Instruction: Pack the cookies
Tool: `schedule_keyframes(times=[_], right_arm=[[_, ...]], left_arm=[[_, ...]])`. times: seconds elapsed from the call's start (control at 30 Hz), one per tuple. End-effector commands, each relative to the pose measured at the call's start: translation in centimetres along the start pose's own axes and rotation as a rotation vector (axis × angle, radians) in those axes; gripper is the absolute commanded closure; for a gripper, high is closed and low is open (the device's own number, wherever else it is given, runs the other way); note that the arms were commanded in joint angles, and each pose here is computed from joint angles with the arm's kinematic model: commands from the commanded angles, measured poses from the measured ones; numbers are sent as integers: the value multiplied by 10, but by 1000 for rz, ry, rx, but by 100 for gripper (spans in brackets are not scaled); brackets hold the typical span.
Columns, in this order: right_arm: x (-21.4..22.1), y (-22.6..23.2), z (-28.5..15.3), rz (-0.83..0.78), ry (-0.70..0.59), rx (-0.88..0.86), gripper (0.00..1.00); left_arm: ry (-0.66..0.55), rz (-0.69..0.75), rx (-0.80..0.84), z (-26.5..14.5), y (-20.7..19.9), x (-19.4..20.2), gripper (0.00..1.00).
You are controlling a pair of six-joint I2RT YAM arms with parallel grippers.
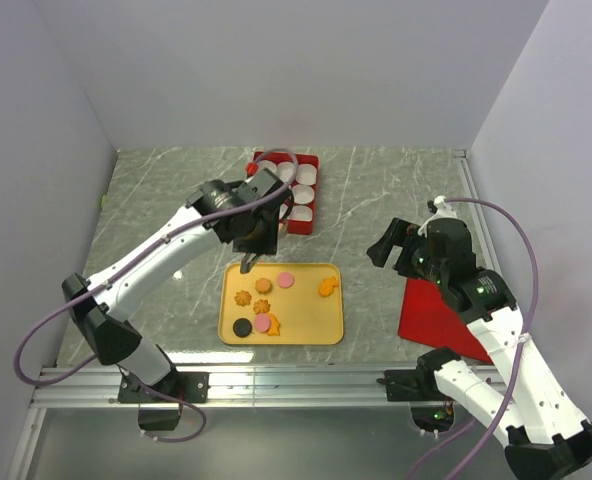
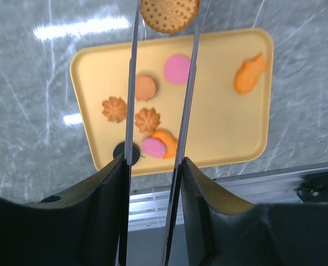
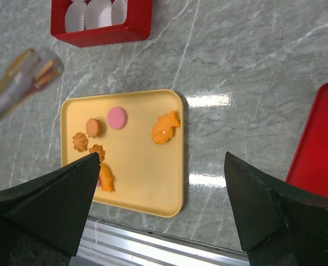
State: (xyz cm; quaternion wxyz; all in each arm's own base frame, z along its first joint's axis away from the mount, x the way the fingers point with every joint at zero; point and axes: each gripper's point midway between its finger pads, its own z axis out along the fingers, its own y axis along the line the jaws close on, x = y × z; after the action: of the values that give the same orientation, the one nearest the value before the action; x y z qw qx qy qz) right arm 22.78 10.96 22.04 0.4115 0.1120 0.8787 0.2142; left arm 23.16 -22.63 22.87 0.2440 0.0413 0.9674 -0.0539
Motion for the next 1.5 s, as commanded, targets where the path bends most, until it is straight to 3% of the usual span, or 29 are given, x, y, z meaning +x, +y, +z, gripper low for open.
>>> schedule_keyframes(times=[0.0,0.4,0.6,0.83,1.17,1.33,1.47], right_arm=[[-15,6,-1,7,-47,-10,0],[-45,27,4,-8,-82,-42,0],[-47,33,26,-32,-25,-31,0],[-55,36,37,-93,16,1,0],[-53,44,42,-218,30,48,0],[-47,46,45,-222,44,40,0],[-44,48,45,-223,55,26,0]], left_arm=[[-67,19,-29,-10,5,-37,55],[-259,-126,-24,49,22,-182,58],[-293,-139,-43,104,32,-220,57],[-313,-138,-6,142,26,-232,56],[-296,-134,-82,182,34,-234,54],[-297,-133,-116,184,42,-227,44],[-293,-127,-145,190,47,-224,41]])
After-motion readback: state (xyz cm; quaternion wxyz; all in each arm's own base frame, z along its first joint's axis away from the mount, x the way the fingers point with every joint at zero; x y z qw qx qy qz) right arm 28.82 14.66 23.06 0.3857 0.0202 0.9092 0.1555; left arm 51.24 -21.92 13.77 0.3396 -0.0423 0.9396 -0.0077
